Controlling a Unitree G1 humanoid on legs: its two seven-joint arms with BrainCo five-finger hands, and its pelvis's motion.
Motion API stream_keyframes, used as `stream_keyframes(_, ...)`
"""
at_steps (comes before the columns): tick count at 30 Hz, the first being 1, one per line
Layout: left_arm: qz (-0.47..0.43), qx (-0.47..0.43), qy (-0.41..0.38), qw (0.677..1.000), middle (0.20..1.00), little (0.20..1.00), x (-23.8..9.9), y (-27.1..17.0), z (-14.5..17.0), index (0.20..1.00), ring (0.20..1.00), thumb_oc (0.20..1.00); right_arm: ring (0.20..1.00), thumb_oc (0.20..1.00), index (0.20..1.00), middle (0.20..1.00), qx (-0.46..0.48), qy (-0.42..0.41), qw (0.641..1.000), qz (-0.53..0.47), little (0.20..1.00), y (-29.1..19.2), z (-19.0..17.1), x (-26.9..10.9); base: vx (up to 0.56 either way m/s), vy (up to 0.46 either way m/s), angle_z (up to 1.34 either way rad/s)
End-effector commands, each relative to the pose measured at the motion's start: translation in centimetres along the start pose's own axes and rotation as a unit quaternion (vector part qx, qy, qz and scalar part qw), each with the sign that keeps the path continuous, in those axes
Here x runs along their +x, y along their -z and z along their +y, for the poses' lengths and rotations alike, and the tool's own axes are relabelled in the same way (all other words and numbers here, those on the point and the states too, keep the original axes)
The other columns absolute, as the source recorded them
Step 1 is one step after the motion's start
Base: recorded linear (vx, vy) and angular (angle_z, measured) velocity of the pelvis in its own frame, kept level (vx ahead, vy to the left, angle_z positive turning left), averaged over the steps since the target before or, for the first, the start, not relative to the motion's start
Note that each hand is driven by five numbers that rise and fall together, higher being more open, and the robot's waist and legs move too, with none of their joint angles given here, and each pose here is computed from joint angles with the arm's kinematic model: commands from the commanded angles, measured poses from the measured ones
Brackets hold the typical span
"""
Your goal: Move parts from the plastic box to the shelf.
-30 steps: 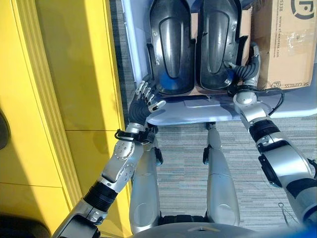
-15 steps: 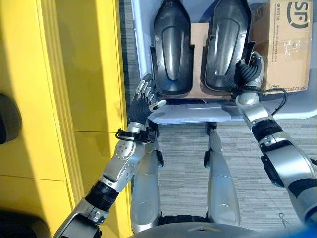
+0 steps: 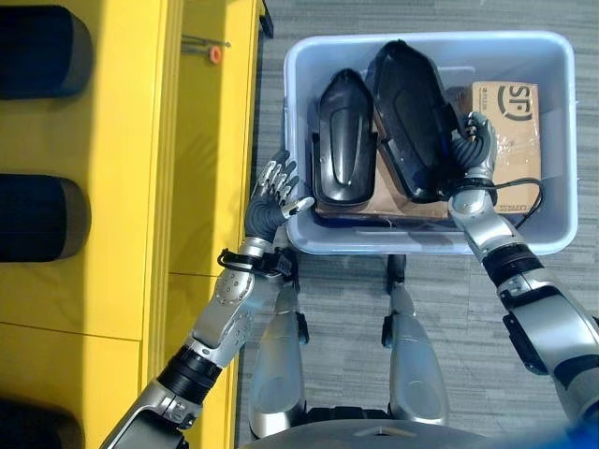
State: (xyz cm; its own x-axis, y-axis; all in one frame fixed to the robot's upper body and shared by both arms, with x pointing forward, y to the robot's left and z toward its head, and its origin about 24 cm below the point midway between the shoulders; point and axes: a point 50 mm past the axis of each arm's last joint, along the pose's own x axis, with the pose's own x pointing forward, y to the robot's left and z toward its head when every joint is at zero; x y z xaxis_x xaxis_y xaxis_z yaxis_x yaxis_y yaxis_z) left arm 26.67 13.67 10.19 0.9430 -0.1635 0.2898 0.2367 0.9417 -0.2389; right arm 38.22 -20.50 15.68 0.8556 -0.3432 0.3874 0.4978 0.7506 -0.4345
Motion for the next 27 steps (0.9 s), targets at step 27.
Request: stream_keyframes(27,0.107,0.043,-0.107,0.988,1.000,1.000,-7.0,3.1,7.2,1.000,1.000,1.000,0.200,0.200,0.200,0.200,0.331,-0.177,0.925,-0.062,0.200,-0.4,-1.8,-10.8,0.08,-0.040,0.00)
